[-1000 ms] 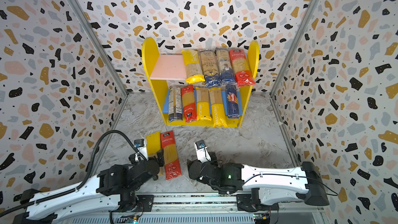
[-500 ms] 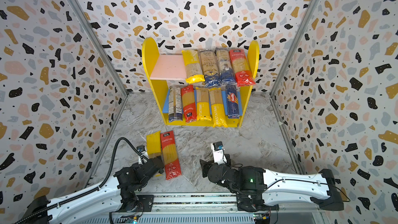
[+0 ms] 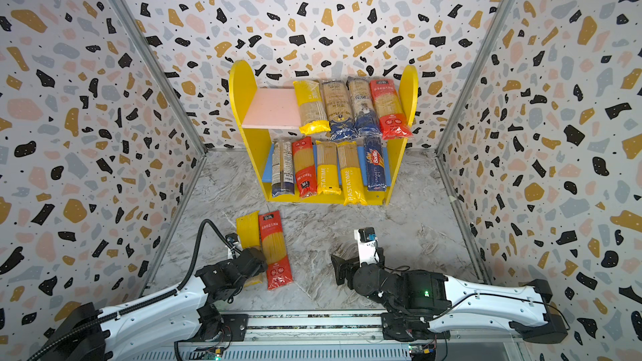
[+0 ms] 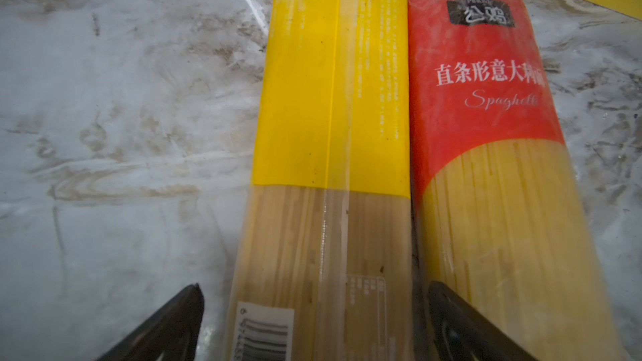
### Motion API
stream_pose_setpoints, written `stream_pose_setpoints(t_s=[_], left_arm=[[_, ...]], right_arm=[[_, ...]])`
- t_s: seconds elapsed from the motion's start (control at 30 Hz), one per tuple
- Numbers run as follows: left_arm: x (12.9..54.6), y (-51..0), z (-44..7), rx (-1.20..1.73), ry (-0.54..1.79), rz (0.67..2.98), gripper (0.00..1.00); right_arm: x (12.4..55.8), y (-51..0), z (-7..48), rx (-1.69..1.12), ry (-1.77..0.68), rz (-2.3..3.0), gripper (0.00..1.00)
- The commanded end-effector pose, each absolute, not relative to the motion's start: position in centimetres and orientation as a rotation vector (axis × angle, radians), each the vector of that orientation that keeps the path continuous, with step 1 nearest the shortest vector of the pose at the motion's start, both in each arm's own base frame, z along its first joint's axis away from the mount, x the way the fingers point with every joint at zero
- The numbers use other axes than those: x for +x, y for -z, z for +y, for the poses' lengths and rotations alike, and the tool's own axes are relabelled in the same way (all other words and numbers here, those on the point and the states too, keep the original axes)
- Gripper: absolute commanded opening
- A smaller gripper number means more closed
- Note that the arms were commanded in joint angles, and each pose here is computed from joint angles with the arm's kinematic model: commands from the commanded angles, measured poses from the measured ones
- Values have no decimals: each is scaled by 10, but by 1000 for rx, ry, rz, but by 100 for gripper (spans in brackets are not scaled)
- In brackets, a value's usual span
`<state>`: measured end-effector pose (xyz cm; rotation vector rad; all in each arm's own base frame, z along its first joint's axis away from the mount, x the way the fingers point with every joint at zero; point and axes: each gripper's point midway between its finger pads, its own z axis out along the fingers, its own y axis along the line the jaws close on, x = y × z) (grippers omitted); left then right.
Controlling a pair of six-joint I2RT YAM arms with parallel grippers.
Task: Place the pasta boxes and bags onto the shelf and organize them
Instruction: 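Move the right gripper down toward the remaining table bags, then lower the left gripper onto the yellow-wrapped spaghetti bag and close it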
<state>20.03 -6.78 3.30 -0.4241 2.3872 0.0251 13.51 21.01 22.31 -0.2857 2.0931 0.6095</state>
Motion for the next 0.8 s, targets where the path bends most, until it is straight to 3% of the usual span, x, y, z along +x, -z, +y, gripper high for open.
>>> stream_pose_setpoints(t_s=[0.0,0.57,0.67,0.77], left_arm=[[213,-44,-74,-420,-4,2358,100],[219,-9,-89,-340,-72,2495,100],[219,-3,-93,-333,-58,2512,91],[218,4,-97,-312,-61,2541,76]], right_arm=[[136,-222,205,-290,-571,2096,99],[138,-237,203,-279,-585,2065,99],[139,-238,200,-277,-575,2061,99],[140,-241,200,-284,-567,2055,99]])
